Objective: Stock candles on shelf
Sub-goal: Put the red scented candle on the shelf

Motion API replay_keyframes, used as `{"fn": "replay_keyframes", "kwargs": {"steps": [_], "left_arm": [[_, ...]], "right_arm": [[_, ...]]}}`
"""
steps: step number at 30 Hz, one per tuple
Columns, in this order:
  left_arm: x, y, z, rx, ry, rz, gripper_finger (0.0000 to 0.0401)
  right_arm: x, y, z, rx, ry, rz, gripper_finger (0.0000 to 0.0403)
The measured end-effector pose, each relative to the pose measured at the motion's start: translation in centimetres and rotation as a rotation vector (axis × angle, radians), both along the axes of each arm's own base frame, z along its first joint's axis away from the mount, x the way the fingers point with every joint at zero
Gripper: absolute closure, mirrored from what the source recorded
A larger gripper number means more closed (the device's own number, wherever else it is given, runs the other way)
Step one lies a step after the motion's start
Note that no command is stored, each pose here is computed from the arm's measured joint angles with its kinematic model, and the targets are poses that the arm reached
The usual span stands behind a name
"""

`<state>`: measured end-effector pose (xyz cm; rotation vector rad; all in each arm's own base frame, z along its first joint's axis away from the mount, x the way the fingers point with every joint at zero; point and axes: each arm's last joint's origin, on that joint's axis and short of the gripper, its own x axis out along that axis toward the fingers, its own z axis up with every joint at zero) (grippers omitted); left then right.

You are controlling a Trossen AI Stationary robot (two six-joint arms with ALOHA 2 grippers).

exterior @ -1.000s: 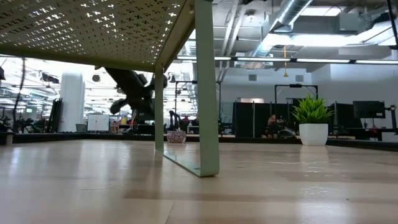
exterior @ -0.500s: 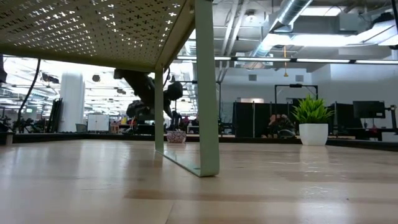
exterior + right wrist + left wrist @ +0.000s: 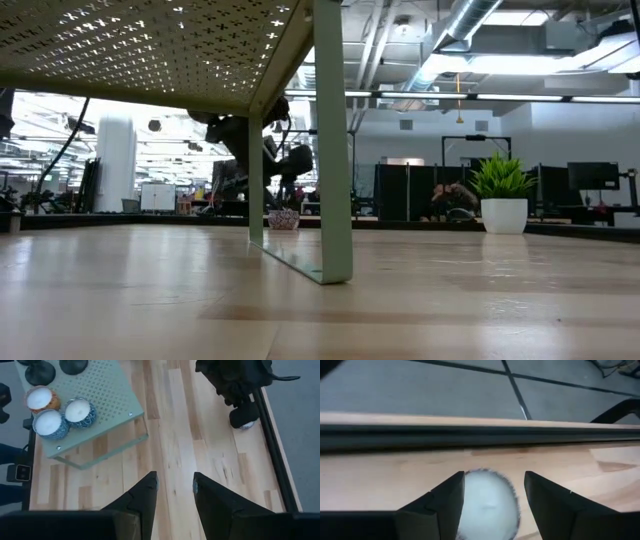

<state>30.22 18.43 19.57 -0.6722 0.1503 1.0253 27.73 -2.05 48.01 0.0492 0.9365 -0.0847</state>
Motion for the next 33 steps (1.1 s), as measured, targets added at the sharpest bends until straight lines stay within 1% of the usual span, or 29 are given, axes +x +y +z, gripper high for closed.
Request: {"fn": "replay_keyframes", "kwargs": {"steps": [4,8,12,16,21,24,27,33], "left_arm": [[0.2,0.2,0.0,-0.005,0.033,0.007,0.0198],[-0.3,0.1,-0.1,-0.01,0.092,0.054,0.0206],[-0.2,0.2,-0.2,-0.021,0.075,0.051,0.0213],[0.0,0.3,-1.0,-0.047,0.09,0.04,0.0215],[-0.3,0.8,-1.6,-0.111,0.047,0.065,0.0215],[-0.4,0.9,-1.3,-0.106,0.034,0.073,0.0219],[-0.5,0.9,-0.9,-0.099,0.029,0.072,0.024],[-0.6,0.9,-1.4,-0.12,0.059,0.062,0.0315]], "right_arm": [[0.0,0.3,0.0,0.02,-0.002,-0.011,0.0284],[0.1,1.0,0.0,0.023,-0.002,0.012,0.0284],[0.1,1.6,0.0,0.022,-0.002,0.033,0.0284],[0.1,1.9,0.0,0.022,-0.001,0.043,0.0284],[0.1,1.9,0.0,0.033,-0.002,0.028,0.0284],[0.1,1.9,0.0,0.038,-0.002,0.023,0.0284],[0.1,2.1,0.0,0.038,-0.002,0.028,0.0284],[0.1,2.1,0.0,0.038,-0.002,0.028,0.0284]]}}
